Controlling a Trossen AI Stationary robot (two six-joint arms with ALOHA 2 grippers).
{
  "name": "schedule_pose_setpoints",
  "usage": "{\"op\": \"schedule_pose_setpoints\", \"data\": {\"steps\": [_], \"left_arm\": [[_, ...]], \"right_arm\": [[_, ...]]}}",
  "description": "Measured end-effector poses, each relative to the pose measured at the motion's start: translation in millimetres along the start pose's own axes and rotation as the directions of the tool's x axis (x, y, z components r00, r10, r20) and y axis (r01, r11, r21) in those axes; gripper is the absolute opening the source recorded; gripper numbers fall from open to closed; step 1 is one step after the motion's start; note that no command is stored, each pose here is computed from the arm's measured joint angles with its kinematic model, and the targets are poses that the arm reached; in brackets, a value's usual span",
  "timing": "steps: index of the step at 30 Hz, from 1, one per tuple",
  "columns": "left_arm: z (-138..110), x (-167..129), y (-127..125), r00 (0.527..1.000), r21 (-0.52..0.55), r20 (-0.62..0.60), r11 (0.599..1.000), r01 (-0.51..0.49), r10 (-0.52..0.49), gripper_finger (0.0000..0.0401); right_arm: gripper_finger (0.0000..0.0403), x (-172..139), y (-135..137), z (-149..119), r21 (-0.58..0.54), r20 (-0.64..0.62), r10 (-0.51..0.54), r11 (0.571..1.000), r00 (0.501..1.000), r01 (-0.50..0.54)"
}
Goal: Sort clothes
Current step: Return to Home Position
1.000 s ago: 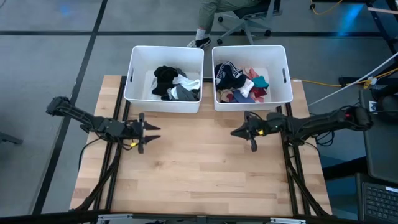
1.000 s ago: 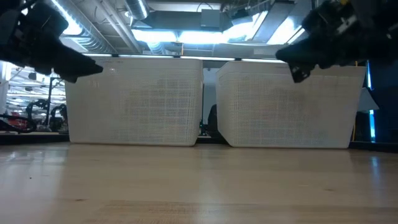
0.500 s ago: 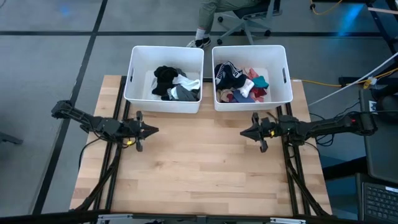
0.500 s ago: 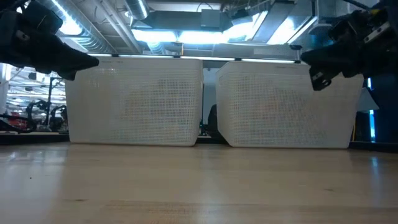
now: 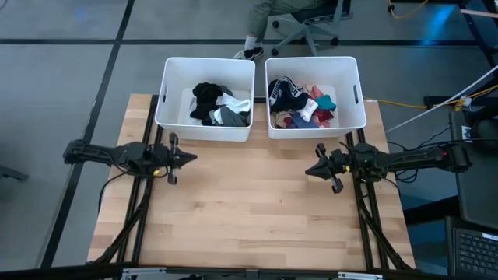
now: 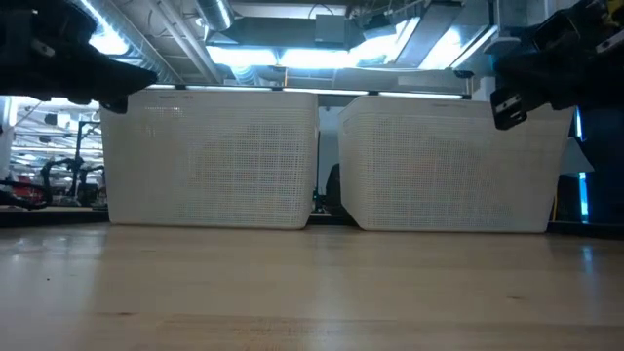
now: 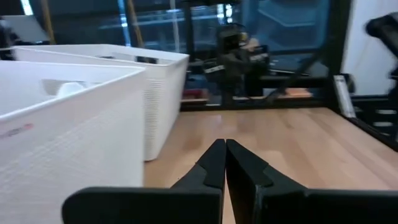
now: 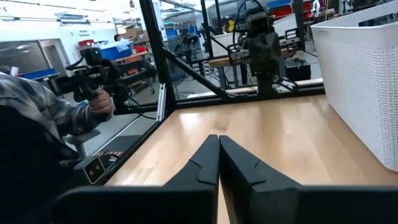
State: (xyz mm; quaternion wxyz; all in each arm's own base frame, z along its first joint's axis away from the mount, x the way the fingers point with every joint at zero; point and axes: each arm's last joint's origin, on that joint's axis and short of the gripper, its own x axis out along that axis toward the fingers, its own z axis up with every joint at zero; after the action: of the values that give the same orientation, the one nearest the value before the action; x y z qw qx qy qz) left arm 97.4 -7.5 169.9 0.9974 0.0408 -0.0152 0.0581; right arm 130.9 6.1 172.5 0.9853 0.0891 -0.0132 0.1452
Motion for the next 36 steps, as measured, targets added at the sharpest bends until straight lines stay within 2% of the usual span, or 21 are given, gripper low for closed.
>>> {"op": "schedule_pose_setpoints", "data": {"steps": [3,10,16,21,28,36], "left_arm": [[0,1,5,0.999,0.002,-0.002,0.999,-0.033,0.033,0.0001],[-2,1,9,1.000,-0.015,-0.010,1.000,-0.017,0.017,0.0001],[-2,2,12,0.999,-0.005,-0.013,0.999,-0.039,0.039,0.0001],[-3,2,12,1.000,-0.005,-0.018,1.000,-0.005,0.005,0.0002],[-3,2,13,1.000,-0.006,-0.019,1.000,-0.021,0.020,0.0002],[-3,2,14,1.000,-0.020,-0.020,1.000,-0.012,0.012,0.0002]], "right_arm": [[0.0012,0,0,0,-0.005,-0.002,-0.005,1.000,1.000,0.005],[0.0012,-5,-2,1,0.016,0.021,-0.148,0.989,0.989,0.148],[0.0012,-15,0,2,0.016,0.025,-0.166,0.986,0.986,0.165],[0.0012,-25,3,2,0.014,0.036,-0.167,0.986,0.985,0.167],[0.0012,-35,1,-2,-0.003,0.032,-0.307,0.952,0.951,0.308],[0.0012,-35,1,-2,-0.012,0.031,-0.327,0.945,0.944,0.328]]}}
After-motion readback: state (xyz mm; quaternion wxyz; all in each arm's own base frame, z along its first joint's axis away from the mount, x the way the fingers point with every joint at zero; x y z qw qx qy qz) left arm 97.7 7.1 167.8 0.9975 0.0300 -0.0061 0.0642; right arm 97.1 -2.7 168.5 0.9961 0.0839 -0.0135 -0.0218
